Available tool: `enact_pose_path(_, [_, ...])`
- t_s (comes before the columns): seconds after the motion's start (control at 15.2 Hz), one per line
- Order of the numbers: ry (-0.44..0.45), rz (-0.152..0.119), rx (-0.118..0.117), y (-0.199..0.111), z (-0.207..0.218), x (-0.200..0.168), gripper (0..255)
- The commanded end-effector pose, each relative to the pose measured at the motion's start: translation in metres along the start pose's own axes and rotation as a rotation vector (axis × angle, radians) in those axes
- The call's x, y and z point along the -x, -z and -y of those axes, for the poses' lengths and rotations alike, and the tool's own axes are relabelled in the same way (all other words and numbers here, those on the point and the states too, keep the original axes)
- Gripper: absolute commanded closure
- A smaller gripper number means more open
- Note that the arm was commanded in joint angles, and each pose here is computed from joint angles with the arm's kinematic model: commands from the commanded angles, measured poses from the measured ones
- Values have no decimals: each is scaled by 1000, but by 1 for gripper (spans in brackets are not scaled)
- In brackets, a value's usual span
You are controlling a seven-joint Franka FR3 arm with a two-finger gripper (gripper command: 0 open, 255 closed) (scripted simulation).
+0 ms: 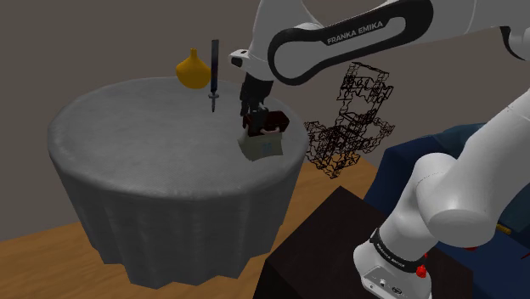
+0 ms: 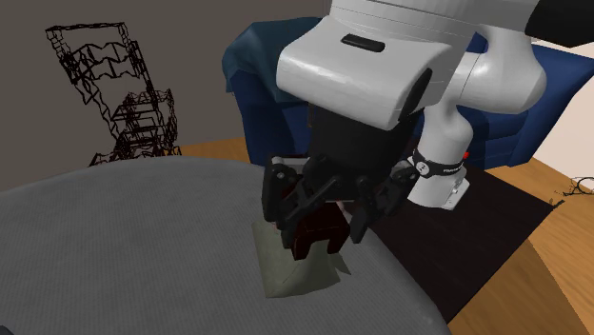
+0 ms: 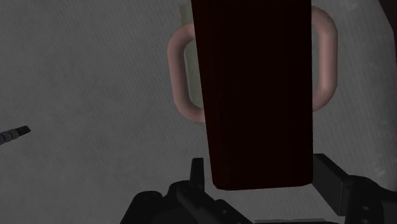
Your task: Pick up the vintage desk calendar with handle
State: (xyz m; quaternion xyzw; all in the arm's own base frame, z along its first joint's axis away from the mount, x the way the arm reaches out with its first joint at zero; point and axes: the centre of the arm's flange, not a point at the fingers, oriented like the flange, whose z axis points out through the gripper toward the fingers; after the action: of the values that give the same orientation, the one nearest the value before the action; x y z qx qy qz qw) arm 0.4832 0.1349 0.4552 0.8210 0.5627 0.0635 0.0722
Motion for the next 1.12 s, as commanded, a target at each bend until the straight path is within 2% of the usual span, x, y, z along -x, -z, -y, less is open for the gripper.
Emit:
enact_pose_path(0.0, [0,1,-1,-1,0,0,255])
enact_pose_path(0.53, [0,1,-1,-1,0,0,255])
enact_pose_path(1.06, [0,1,-1,40,-8,-1,255])
